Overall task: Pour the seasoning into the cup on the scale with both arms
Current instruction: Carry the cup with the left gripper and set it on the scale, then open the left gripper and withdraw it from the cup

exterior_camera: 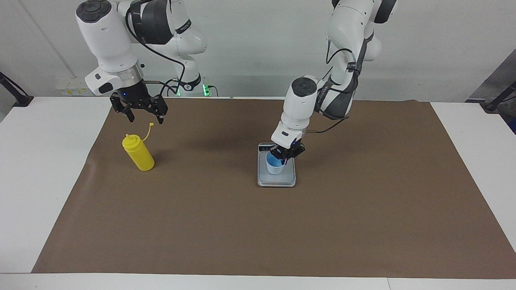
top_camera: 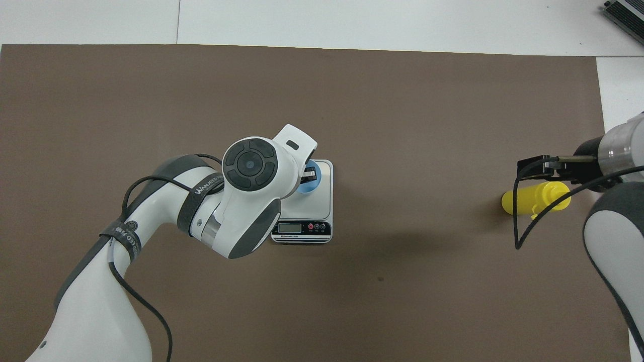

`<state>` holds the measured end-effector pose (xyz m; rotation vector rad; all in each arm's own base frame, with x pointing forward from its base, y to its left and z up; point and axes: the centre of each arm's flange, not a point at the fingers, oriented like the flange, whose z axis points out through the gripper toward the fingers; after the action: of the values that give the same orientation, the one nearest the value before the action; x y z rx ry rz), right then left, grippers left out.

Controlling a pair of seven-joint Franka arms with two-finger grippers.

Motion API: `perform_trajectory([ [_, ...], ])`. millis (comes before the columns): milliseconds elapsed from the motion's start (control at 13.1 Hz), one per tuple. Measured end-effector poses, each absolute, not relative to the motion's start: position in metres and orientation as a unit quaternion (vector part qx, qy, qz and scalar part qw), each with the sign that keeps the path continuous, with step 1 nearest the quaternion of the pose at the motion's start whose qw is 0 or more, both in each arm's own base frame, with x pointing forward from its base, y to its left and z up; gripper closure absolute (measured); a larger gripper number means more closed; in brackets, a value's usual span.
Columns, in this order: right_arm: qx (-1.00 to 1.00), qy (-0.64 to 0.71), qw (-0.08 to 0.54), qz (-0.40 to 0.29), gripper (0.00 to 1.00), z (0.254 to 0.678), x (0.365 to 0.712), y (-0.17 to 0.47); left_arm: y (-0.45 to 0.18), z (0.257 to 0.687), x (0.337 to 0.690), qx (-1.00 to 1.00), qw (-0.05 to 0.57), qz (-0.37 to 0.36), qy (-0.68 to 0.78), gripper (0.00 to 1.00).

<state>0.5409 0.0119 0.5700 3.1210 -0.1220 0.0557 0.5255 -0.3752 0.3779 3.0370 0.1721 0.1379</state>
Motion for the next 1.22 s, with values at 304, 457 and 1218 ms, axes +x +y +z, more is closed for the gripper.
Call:
perform_trajectory([
  [304,0.999,-0.039,0.009,0.018,0.0,0.57,0.541,0.012,-0.374,0.377,0.527,0.996,0.045,0.049,0.054,0.67],
  [457,0.999,-0.039,0.009,0.018,0.0,0.57,0.541,0.012,-0.371,0.381,0.53,0.996,0.041,0.052,0.055,0.43],
  [1218,0.995,-0.096,0.009,0.016,0.0,0.569,0.538,-0.051,-0.211,0.49,0.573,0.999,-0.006,0.036,0.027,0.0],
])
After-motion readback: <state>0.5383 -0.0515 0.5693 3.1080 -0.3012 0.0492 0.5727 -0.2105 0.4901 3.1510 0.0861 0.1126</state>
